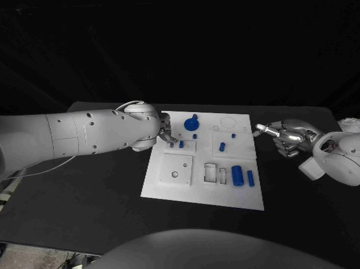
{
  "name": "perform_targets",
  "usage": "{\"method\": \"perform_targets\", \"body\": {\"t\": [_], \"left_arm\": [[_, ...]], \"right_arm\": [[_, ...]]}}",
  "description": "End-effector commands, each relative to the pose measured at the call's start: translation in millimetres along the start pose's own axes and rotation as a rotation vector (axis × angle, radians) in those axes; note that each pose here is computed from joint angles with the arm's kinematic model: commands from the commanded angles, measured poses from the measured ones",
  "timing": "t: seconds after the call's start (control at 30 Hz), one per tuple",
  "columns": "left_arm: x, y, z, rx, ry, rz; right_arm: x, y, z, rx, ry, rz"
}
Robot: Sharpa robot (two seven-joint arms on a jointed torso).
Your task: Assemble the parts on the task board
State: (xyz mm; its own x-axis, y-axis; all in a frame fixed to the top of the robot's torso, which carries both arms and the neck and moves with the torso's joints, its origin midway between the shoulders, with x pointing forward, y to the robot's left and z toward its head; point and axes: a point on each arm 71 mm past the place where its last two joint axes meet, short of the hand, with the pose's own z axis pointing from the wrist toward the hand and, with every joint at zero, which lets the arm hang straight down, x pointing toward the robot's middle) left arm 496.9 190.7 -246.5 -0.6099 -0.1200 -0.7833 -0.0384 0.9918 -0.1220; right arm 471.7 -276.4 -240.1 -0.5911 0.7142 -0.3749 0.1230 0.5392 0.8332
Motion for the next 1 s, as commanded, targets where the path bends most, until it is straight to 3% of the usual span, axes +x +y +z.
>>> {"method": "perform_targets", "body": {"t": [0.03,1.0], "left_arm": [[1.7,-2.0,0.7,0.011,0.013,0.016],[4.1,-0.7,3.7,0.010,0.022,0.026]], "right_arm": [[1.6,0.2,0.1,-0.005,0.017,-0.003],[1.3,-0.2,0.0,-0.004,0.016,-0.003]]}}
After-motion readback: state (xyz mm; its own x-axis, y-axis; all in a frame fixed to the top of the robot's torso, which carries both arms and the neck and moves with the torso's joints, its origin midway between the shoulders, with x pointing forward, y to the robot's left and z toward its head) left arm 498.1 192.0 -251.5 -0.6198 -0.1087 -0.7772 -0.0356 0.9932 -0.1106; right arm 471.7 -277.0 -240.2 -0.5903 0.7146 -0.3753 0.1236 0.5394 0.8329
